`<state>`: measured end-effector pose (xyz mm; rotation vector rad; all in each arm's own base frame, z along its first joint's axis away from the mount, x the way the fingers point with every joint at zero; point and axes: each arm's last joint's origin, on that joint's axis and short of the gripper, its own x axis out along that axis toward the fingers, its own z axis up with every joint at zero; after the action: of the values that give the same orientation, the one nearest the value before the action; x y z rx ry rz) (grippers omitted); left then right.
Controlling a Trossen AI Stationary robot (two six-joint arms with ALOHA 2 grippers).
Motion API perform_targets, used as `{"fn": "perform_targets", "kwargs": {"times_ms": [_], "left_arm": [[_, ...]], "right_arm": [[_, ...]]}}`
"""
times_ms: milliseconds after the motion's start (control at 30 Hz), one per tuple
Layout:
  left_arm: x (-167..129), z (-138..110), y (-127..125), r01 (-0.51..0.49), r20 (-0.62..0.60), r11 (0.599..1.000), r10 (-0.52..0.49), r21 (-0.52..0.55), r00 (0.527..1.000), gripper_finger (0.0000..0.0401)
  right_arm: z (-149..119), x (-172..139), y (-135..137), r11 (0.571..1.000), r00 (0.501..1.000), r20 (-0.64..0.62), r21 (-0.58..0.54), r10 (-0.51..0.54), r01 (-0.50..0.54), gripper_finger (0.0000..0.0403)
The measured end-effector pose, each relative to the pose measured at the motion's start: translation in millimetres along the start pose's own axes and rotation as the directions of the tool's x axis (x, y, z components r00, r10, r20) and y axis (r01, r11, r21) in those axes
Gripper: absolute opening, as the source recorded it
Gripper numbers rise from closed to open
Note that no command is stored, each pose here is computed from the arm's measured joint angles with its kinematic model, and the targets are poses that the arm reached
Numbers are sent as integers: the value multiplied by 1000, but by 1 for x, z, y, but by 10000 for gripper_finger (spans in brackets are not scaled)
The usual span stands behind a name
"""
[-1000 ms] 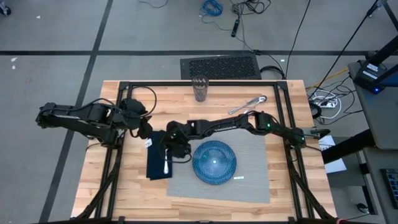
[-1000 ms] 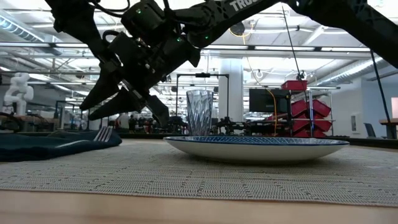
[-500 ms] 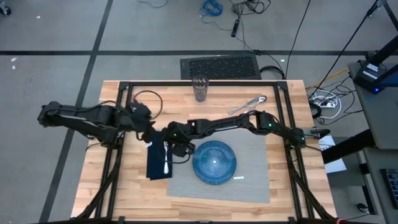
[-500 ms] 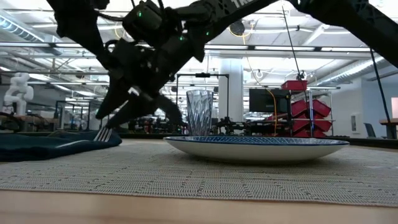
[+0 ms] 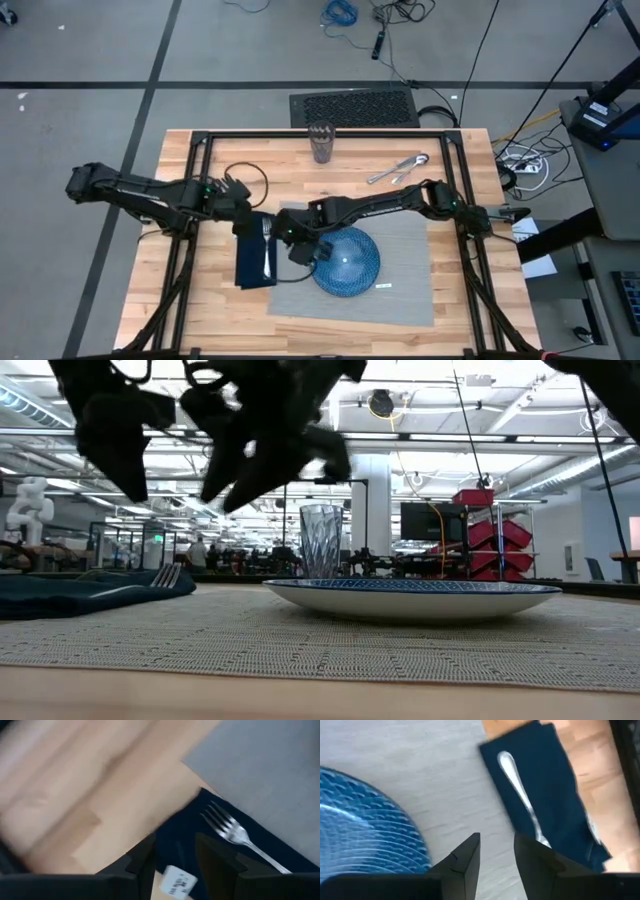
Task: Set table place
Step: Put the silver fork on the blue napkin
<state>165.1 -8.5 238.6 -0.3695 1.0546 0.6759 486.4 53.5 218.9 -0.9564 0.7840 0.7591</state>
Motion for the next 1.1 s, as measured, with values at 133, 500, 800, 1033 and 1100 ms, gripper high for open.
{"fn": "perform_targets", "kwargs": {"times_ms": [133, 500, 800, 1033, 1100], "left_arm": [[10, -8, -9, 98, -3, 995, -98, 12, 995, 121], [25, -25, -38, 292, 7, 952, -293, 90, 956, 121], [51, -36, -60, 284, -106, 956, -275, 77, 956, 121], [72, -38, -72, 231, -137, 972, -235, -43, 962, 121], [77, -38, -72, 203, -149, 976, -212, -76, 966, 121]], "right_arm": [[12, -12, 12, 996, 998, -19, 65, 66, -64, 106], [7, -15, 40, 897, 946, -162, 396, 280, -198, 106], [-8, 5, 79, 807, 862, -262, 538, 434, -242, 85], [-19, -5, 97, 769, 827, -290, 592, 482, -241, 74], [-17, -15, 97, 775, 839, -289, 593, 460, -220, 72]]}}
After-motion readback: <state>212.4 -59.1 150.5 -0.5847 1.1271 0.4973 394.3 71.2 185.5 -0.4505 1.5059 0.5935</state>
